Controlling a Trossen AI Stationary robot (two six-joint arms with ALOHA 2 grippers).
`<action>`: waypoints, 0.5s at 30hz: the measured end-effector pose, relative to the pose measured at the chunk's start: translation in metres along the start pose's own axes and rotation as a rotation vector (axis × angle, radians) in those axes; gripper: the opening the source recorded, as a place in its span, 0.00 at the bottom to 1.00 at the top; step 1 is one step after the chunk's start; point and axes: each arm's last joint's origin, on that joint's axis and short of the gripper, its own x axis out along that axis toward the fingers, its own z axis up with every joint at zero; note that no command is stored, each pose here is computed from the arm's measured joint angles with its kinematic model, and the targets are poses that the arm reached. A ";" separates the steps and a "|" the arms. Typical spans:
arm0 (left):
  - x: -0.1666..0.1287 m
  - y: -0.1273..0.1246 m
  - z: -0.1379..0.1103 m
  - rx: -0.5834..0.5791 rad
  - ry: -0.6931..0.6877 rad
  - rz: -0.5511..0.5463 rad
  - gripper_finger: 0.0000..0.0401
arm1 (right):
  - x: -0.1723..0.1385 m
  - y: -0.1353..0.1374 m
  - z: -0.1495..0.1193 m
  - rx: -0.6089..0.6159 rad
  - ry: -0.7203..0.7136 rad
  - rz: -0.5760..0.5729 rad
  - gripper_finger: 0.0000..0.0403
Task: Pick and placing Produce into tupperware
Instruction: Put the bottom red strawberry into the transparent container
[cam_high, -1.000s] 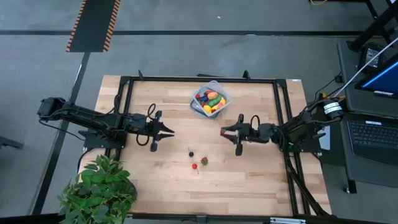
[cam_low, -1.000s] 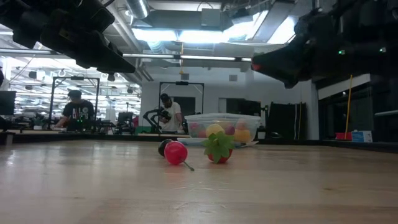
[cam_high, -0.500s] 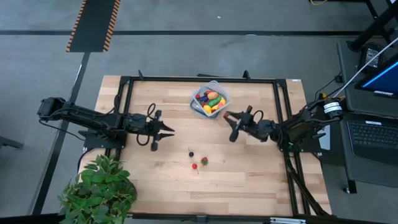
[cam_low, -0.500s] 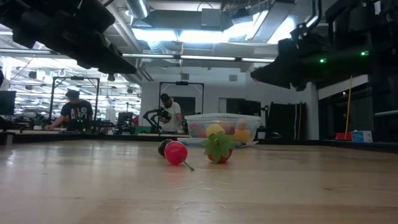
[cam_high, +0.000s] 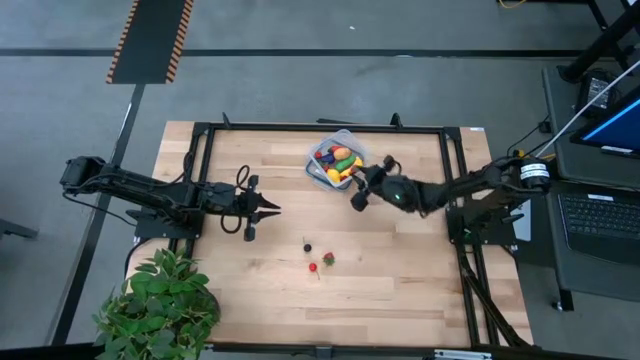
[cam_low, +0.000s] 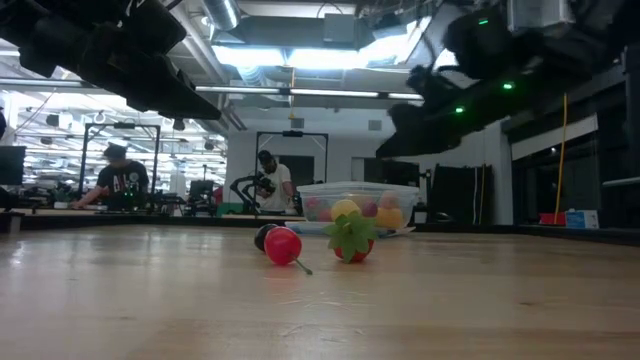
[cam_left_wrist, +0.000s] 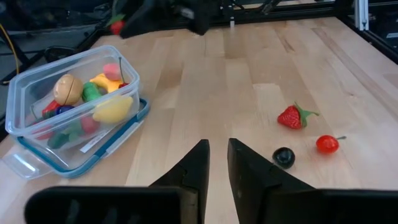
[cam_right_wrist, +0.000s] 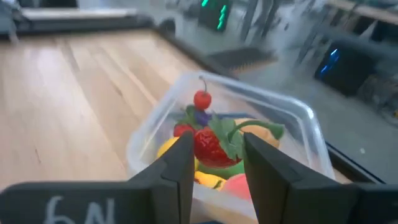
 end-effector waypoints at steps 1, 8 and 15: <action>0.000 0.000 0.000 0.000 0.000 0.000 0.12 | 0.006 -0.003 0.003 -0.008 0.028 0.014 0.29; 0.000 0.000 0.000 0.000 0.000 0.000 0.09 | 0.038 -0.030 0.031 -0.091 0.230 0.072 0.29; 0.000 0.000 0.000 -0.001 -0.004 0.002 0.07 | 0.055 -0.058 0.059 -0.121 0.394 0.136 0.29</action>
